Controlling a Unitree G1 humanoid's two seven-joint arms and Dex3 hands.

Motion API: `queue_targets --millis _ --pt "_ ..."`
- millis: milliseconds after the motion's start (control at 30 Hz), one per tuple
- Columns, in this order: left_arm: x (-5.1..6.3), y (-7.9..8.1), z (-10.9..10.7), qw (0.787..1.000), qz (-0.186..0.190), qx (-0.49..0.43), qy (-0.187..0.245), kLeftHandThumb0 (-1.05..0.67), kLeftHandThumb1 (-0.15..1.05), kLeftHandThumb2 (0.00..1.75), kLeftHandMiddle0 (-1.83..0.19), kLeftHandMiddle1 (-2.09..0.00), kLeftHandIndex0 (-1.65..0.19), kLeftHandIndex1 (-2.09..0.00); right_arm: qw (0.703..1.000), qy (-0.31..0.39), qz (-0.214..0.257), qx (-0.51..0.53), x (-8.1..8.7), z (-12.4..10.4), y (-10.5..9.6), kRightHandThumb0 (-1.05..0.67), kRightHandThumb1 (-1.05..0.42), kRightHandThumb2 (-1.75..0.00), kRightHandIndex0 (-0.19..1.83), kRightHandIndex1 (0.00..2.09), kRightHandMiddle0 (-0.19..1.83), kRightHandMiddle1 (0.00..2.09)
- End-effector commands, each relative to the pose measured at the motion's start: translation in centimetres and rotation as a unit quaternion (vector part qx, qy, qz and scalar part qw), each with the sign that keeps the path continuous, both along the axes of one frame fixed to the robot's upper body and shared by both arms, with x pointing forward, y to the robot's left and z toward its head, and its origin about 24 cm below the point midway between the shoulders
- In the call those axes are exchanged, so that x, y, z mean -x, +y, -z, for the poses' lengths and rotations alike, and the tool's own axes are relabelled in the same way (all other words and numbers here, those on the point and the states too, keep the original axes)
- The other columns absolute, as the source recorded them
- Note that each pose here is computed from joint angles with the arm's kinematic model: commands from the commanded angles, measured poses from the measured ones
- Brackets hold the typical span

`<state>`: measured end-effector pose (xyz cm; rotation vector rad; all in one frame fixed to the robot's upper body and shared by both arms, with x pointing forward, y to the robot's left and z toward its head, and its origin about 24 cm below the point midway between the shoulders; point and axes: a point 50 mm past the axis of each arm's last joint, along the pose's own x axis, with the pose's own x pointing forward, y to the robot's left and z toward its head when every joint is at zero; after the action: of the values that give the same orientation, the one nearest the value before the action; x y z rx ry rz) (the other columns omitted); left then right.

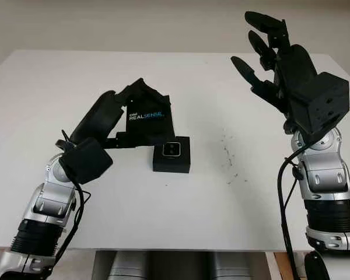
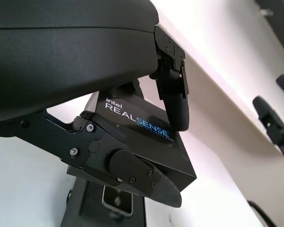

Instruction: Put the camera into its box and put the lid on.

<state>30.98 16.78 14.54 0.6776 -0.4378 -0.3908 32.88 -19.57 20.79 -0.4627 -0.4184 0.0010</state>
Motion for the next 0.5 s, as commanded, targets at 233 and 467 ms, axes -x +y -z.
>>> queue_targets --millis 233,467 --pt "-0.4 -1.1 1.4 0.998 0.036 -0.048 0.009 -0.14 0.99 0.05 -0.34 -1.46 -0.29 -1.31 1.000 -0.015 -0.002 -0.003 0.2 -0.5 0.2 -0.68 -1.05 -0.28 0.19 0.07 -0.10 0.75" --pt "-1.1 -2.0 1.9 0.997 0.049 -0.068 0.000 -0.13 0.98 0.05 -0.34 -1.52 -0.29 -1.33 1.000 -0.010 0.000 -0.009 0.3 -0.4 0.3 -0.68 -1.05 -0.29 0.17 0.06 -0.12 0.75"
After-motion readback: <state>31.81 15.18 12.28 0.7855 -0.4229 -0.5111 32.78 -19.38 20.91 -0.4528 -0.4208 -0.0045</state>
